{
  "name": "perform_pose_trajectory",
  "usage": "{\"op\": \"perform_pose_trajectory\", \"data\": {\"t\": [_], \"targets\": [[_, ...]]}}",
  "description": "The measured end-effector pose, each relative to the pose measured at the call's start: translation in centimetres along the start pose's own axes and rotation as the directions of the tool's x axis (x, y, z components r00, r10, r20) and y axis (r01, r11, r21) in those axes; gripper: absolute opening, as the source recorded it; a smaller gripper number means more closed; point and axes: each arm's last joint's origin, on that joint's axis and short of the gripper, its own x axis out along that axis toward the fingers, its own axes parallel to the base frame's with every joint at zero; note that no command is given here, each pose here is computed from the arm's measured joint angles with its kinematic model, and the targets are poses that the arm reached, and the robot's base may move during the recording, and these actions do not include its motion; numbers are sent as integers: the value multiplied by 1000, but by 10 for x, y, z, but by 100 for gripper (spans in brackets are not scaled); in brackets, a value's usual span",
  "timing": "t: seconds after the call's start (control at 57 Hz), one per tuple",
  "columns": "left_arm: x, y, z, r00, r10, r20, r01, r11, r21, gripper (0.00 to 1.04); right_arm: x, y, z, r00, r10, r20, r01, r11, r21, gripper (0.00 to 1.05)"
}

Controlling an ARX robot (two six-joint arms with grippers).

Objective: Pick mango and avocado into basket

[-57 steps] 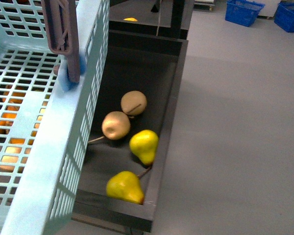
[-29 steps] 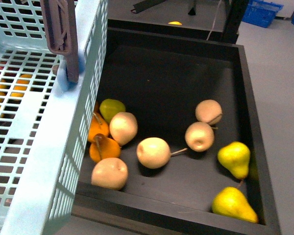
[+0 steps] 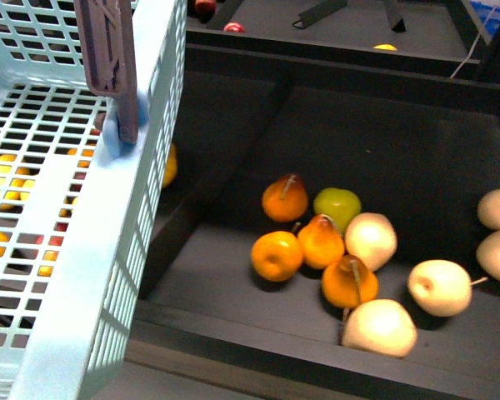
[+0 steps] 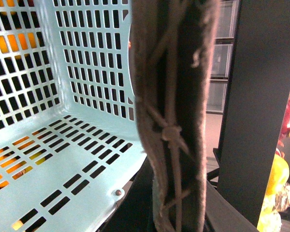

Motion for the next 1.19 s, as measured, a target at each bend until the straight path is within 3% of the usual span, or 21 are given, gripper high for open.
{"op": "perform_pose_trajectory", "data": {"t": [1.192], "targets": [[0,-1,1,1000,-4,3,4,1000,1,10,0,0,0,1000,1,1,-1,1000,0,97]]}}
